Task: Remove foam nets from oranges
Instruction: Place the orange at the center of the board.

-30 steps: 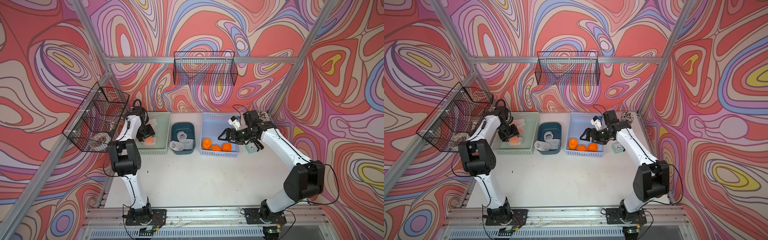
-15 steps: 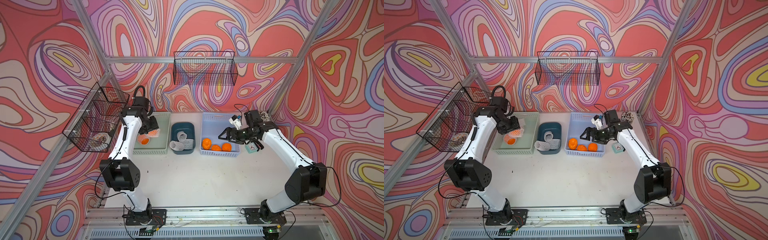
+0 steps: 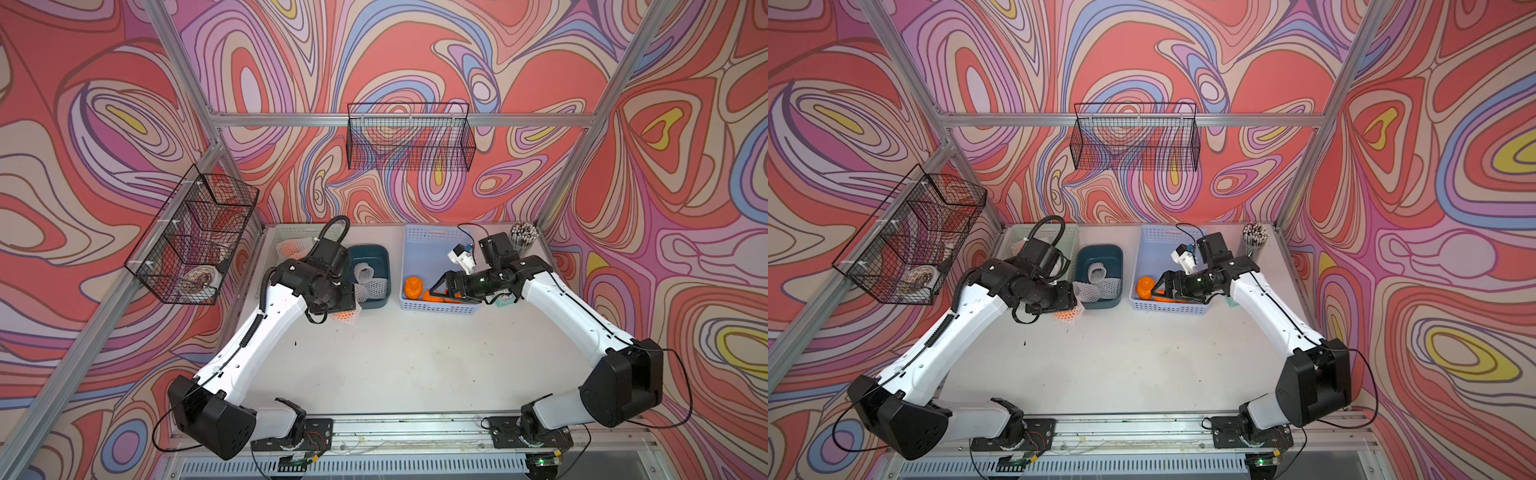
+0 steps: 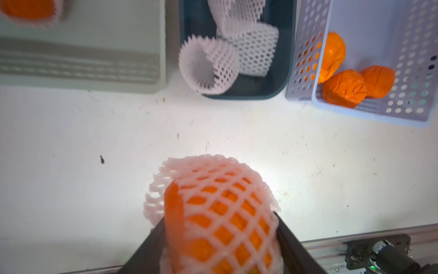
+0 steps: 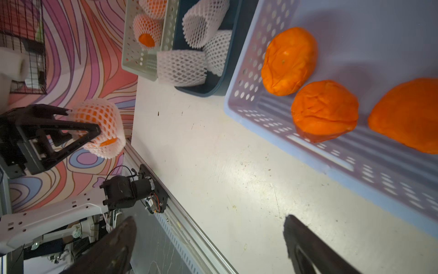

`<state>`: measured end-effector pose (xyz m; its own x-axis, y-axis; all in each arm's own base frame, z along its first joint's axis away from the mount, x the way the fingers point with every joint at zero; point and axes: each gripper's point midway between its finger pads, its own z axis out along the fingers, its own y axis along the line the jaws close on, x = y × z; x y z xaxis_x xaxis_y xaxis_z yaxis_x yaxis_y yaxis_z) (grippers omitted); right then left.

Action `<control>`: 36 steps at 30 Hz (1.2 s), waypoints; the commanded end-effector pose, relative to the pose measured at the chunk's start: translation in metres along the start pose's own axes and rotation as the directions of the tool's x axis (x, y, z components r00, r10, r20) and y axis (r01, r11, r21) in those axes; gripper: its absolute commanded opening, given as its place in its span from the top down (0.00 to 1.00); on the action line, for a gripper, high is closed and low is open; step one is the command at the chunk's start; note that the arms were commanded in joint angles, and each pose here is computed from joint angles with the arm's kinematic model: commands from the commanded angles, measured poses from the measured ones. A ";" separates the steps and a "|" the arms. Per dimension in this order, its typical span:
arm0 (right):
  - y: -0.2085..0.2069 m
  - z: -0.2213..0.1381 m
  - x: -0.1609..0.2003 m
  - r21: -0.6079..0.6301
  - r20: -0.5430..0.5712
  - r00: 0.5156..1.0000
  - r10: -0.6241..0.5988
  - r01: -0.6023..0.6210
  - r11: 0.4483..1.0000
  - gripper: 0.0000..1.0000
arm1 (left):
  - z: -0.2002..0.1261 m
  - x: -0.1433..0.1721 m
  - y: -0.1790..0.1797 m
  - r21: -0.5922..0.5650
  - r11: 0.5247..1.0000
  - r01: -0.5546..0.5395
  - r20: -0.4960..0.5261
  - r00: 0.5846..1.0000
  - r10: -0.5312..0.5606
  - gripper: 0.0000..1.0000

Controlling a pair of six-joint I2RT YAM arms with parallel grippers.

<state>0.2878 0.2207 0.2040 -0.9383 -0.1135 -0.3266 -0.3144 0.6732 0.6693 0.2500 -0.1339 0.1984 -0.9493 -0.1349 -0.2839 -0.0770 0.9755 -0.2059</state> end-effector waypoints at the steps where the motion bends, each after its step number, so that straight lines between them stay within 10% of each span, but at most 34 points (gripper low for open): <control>1: 0.008 0.013 0.016 -0.030 -0.031 0.999 -0.009 0.008 1.000 0.02 | 0.015 0.023 -0.011 0.027 0.995 0.091 -0.025 0.996 -0.091 0.43; 36: 0.025 0.135 0.122 -0.015 -0.280 0.932 -0.230 0.235 0.972 0.03 | 0.170 0.094 -0.081 0.029 0.997 0.069 -0.280 0.958 -0.058 0.40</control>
<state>0.1802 0.3200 0.0971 -0.8463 -0.4764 -0.2385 -0.5151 0.6174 0.5946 0.2174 -0.2419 0.0453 -0.9885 -0.1481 -0.0312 -0.1372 0.9637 -0.2292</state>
